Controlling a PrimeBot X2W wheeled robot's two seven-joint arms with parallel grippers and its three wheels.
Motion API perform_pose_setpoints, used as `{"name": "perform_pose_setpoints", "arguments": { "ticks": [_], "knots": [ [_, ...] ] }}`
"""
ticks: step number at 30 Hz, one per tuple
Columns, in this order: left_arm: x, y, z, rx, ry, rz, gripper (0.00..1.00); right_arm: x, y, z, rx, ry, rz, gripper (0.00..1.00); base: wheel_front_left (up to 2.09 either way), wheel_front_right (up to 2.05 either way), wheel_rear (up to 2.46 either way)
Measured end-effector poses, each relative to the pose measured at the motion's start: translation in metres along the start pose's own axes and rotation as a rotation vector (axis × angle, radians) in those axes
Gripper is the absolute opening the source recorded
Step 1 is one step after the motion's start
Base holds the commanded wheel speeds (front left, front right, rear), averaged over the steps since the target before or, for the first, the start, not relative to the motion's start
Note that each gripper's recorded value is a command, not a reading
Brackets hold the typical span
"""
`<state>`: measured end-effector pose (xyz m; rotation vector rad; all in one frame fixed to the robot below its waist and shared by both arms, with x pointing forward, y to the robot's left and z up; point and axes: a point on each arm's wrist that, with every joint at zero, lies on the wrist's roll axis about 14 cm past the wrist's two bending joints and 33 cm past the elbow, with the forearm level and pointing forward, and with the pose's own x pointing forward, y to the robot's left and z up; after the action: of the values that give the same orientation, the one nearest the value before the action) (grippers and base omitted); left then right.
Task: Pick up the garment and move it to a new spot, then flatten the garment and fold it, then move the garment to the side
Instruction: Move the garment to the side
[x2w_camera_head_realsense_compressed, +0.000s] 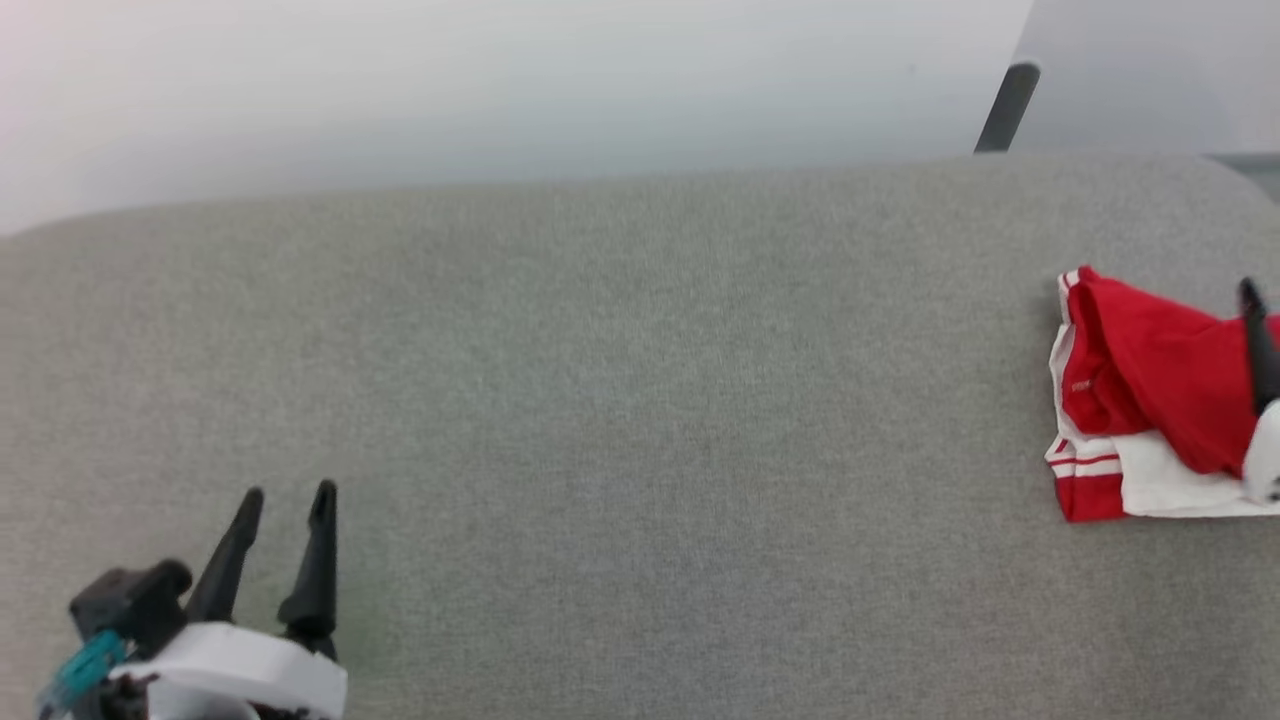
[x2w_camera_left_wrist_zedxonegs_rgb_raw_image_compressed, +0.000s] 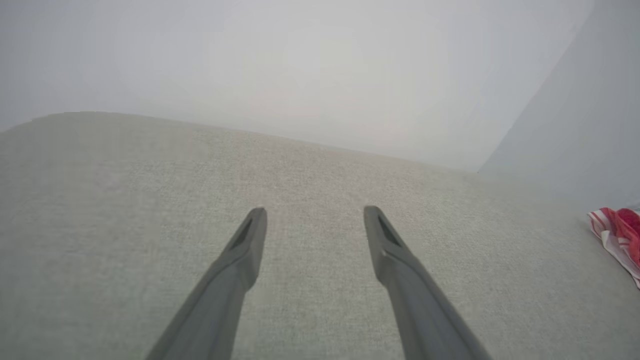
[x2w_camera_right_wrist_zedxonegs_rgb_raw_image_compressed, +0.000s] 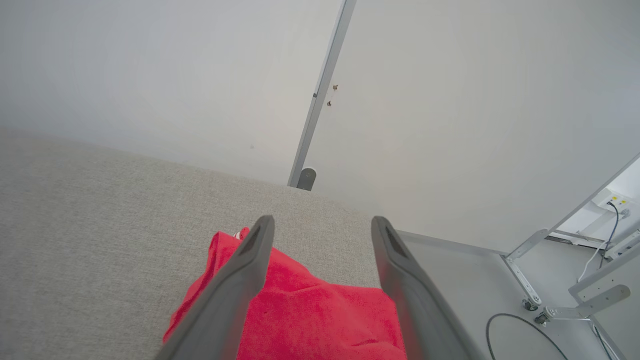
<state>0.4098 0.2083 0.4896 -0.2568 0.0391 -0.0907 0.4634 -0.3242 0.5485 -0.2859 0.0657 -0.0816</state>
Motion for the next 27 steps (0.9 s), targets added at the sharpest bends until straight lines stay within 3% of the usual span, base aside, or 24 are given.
{"name": "perform_pose_setpoints", "arguments": {
  "ticks": [12, 27],
  "knots": [
    [-0.053, 0.029, 0.029, 0.029, -0.088, 0.104, 1.00, -0.054, 0.048, 0.018, 0.074, -0.140, 0.054, 1.00, 0.00, 0.00, 0.00],
    [-0.103, 0.051, 0.050, 0.065, -0.174, 0.171, 1.00, -0.110, 0.094, 0.004, 0.126, -0.143, 0.101, 1.00, 0.00, 0.00, 0.00]
  ]
}}
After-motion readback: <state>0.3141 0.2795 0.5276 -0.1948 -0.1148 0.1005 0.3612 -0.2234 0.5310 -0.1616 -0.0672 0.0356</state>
